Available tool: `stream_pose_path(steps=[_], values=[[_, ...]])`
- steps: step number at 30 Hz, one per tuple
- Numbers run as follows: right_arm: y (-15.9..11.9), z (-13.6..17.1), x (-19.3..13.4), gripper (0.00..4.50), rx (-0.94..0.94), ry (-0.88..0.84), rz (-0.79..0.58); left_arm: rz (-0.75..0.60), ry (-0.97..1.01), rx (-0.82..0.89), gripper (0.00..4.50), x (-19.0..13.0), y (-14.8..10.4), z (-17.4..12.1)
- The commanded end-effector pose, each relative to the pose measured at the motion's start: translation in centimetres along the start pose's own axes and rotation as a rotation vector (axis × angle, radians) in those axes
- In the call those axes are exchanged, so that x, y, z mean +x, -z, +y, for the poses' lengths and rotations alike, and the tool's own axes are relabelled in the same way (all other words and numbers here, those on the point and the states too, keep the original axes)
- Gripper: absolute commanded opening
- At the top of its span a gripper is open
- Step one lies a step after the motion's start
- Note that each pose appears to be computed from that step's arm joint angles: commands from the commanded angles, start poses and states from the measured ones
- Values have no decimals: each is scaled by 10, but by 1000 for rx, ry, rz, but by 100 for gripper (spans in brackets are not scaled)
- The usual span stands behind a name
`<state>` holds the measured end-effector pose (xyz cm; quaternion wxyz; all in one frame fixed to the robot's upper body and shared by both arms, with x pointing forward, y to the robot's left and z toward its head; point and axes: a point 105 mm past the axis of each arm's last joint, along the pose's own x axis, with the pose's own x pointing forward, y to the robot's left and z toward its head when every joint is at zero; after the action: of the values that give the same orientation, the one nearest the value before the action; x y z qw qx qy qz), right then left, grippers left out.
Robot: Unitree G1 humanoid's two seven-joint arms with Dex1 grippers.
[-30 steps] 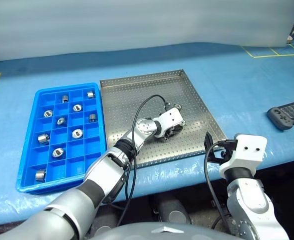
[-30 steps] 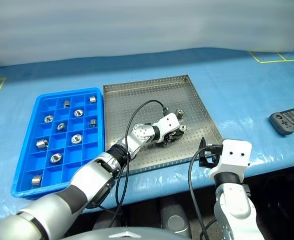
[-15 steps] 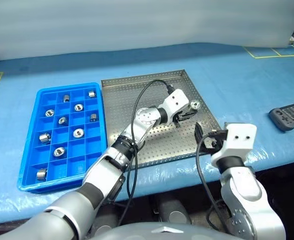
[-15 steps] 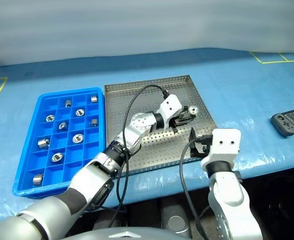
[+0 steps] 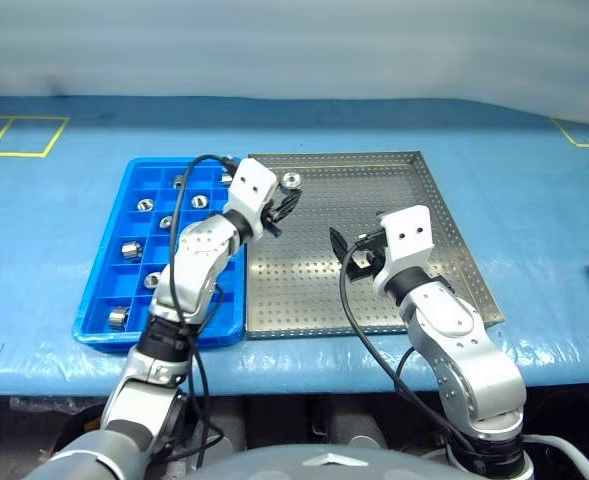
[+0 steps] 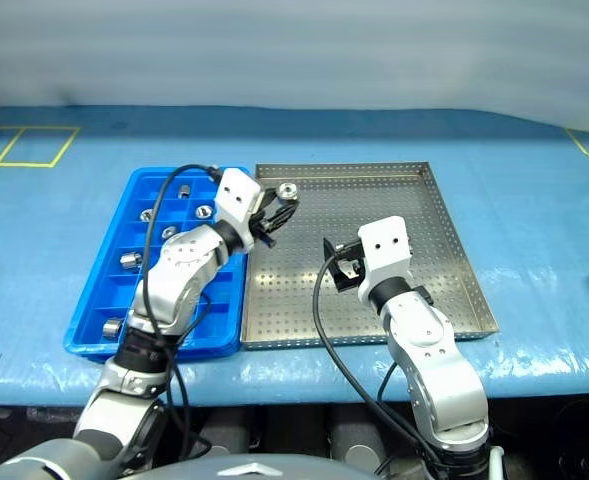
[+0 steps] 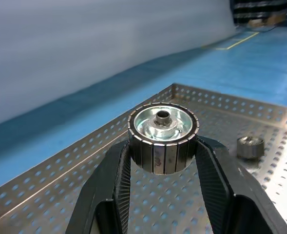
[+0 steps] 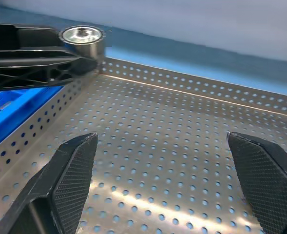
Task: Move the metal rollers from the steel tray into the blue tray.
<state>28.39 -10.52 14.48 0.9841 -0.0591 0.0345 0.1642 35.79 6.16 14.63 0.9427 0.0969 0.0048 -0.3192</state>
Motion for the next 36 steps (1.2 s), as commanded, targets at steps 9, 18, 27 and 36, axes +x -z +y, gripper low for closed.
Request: stream_pose_path(steps=[9,18,27,36], values=[[-4,15,3,450,-40,-108,-15,83,-90,2,165,-60,14,17],[-1,19,4,450,-34,-130,-5,157,-100,-12,165,-76,30,20],[3,18,2,450,-25,-124,9,277,-25,6,165,-90,48,13],[5,18,0,450,-19,-112,14,409,96,7,165,-103,64,1]])
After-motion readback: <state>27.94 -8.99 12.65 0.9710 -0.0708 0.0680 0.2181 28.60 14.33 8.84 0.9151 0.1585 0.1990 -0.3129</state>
